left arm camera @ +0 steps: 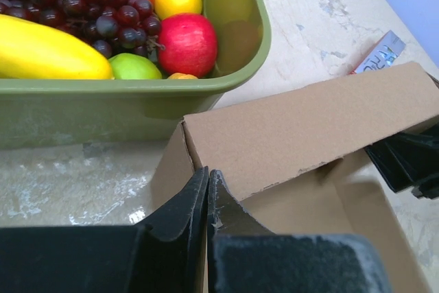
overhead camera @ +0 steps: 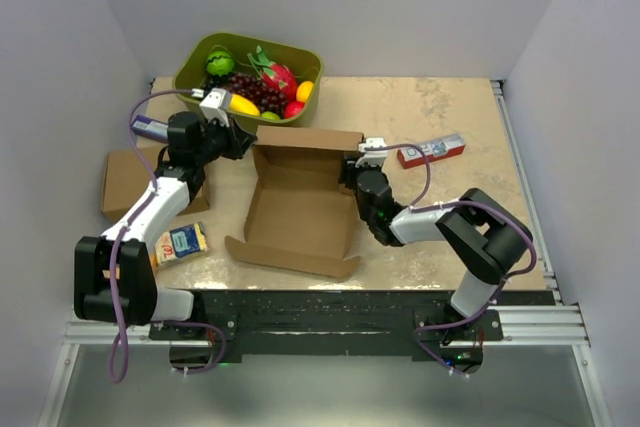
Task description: Fold the paper box
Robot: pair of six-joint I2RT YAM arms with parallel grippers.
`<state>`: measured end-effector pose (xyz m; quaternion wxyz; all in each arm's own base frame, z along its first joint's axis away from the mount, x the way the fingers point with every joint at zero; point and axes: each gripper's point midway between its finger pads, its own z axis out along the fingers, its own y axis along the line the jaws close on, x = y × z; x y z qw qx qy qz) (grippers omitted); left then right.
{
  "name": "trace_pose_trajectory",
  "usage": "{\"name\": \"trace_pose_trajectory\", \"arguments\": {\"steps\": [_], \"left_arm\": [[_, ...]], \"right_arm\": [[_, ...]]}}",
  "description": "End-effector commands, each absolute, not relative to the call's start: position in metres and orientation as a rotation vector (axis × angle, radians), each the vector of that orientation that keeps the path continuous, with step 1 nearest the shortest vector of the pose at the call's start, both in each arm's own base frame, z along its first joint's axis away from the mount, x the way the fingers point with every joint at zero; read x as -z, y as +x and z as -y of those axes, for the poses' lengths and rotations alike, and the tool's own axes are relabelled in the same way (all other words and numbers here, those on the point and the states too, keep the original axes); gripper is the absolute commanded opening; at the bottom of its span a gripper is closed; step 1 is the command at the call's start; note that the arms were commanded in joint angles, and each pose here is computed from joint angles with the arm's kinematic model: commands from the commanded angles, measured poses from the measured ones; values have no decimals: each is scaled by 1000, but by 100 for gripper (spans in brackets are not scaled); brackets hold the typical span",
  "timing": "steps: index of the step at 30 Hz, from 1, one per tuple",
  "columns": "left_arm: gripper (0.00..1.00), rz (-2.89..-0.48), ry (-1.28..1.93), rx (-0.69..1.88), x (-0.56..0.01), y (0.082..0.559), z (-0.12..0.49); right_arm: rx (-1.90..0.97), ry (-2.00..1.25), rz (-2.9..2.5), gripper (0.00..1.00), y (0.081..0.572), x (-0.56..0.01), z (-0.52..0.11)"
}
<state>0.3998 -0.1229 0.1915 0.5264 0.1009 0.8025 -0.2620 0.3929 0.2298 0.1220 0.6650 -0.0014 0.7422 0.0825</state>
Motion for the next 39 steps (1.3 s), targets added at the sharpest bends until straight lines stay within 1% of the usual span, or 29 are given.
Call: {"name": "trace_pose_trajectory", "arguments": {"steps": [1,5,8,9,11,12,14,15,18,22,23,24,26,27,30,31,33,37,39], "left_arm": [[0,-2327,174,682,-92,339,118],[0,-2321,177,689,-94,339,119],[0,-2320,177,689,-94,339,119],[0,-2318,177,687,-95,340,119],[0,-2313,175,681,-97,342,118],[0,-2309,173,676,-98,343,117],[0,-2307,169,671,-98,345,117],[0,-2304,169,669,-99,346,117],[0,-2297,169,661,-102,348,116],[0,-2282,169,652,-107,349,115],[0,-2282,171,652,-107,349,115],[0,-2281,171,650,-108,348,114],[0,-2281,172,647,-108,348,114],[0,-2279,172,647,-108,348,114],[0,-2279,173,649,-109,348,114],[0,-2282,172,649,-108,348,114],[0,-2275,175,652,-110,348,115],[0,-2275,177,651,-110,348,115],[0,-2275,177,651,-110,348,115]], "right_arm": [[92,360,-1622,34,408,-125,-159],[86,366,-1626,34,408,-126,-162],[65,341,-1638,38,407,-124,-170],[53,328,-1647,44,405,-122,-171],[-3,280,-1671,52,402,-124,-179],[-15,258,-1684,63,400,-124,-182],[-64,206,-1711,74,394,-133,-189],[-86,187,-1718,82,391,-137,-190],[-178,102,-1739,90,377,-152,-200],[-227,48,-1789,95,359,-156,-199],[-223,29,-1816,97,353,-150,-196],[-253,31,-1801,98,348,-160,-195],[-264,10,-1837,99,339,-157,-190],[-309,30,-1807,99,335,-173,-186],[-447,35,-1812,99,329,-176,-171],[-494,38,-1773,99,330,-189,-158],[-473,14,-1750,99,332,-187,-140],[-509,-135,-1741,95,338,-182,-144],[-530,-250,-1740,93,343,-176,-157]]}}
